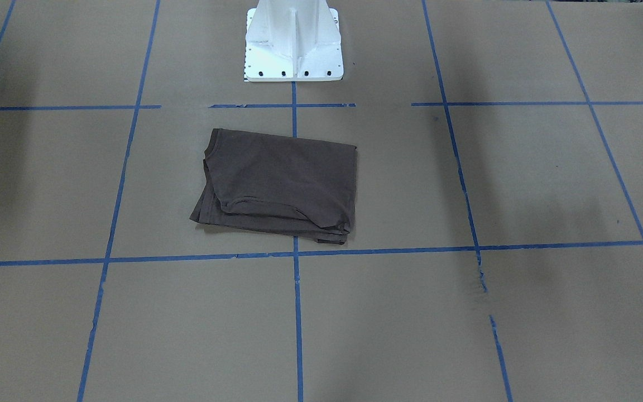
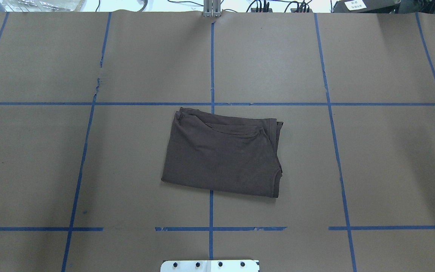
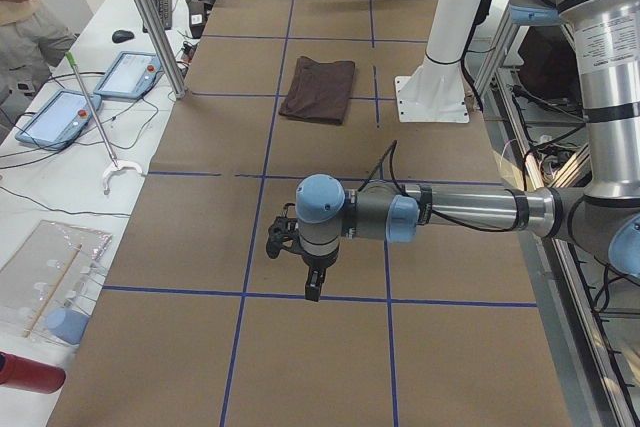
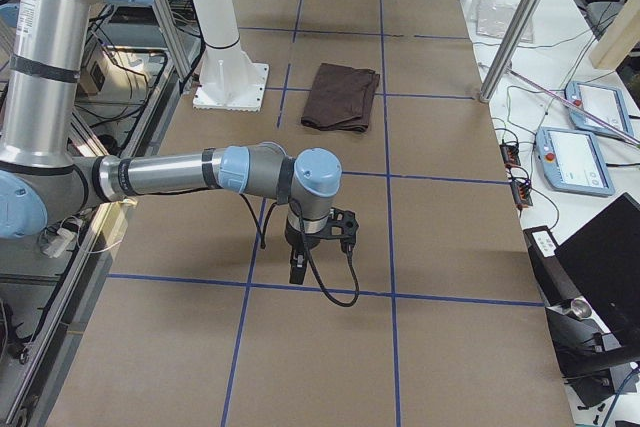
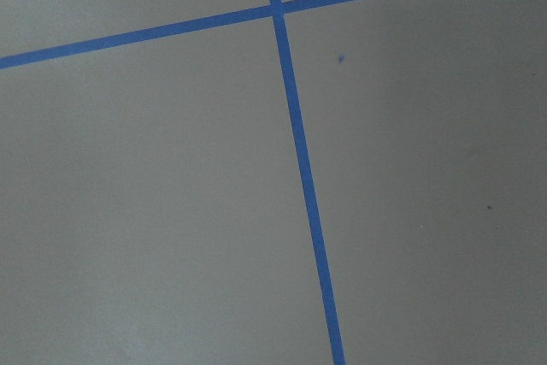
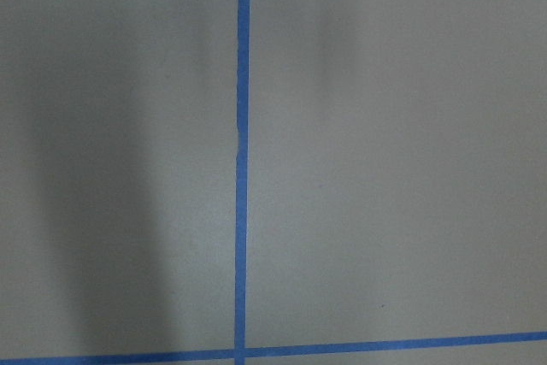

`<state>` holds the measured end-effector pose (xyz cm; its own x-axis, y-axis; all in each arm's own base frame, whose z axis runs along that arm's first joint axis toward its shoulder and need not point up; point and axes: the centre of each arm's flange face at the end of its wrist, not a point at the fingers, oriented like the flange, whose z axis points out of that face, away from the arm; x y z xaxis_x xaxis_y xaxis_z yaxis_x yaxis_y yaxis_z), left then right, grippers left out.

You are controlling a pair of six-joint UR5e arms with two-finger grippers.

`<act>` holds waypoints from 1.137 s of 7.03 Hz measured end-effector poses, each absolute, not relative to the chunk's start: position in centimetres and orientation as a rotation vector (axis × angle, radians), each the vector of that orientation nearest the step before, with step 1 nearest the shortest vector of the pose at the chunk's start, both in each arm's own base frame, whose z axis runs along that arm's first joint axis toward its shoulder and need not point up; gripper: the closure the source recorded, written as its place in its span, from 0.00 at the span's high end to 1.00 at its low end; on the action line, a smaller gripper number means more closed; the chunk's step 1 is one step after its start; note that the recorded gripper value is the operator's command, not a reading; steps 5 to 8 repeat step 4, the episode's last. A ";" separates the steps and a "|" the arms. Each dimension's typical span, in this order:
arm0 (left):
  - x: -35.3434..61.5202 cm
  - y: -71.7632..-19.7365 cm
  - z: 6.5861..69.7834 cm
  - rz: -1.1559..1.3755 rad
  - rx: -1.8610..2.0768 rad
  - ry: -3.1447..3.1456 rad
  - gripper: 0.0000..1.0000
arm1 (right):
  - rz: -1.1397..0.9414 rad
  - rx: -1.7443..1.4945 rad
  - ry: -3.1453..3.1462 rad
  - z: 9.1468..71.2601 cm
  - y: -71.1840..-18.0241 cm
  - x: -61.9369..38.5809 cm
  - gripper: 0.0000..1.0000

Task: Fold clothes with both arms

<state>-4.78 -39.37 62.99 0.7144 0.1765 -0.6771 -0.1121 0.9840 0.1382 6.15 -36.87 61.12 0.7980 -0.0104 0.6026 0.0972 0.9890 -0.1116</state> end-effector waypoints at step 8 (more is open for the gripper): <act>-4.9 -39.3 63.2 0.156 0.085 0.749 1.00 | -0.054 -0.143 -0.647 61.2 -36.8 6.1 1.00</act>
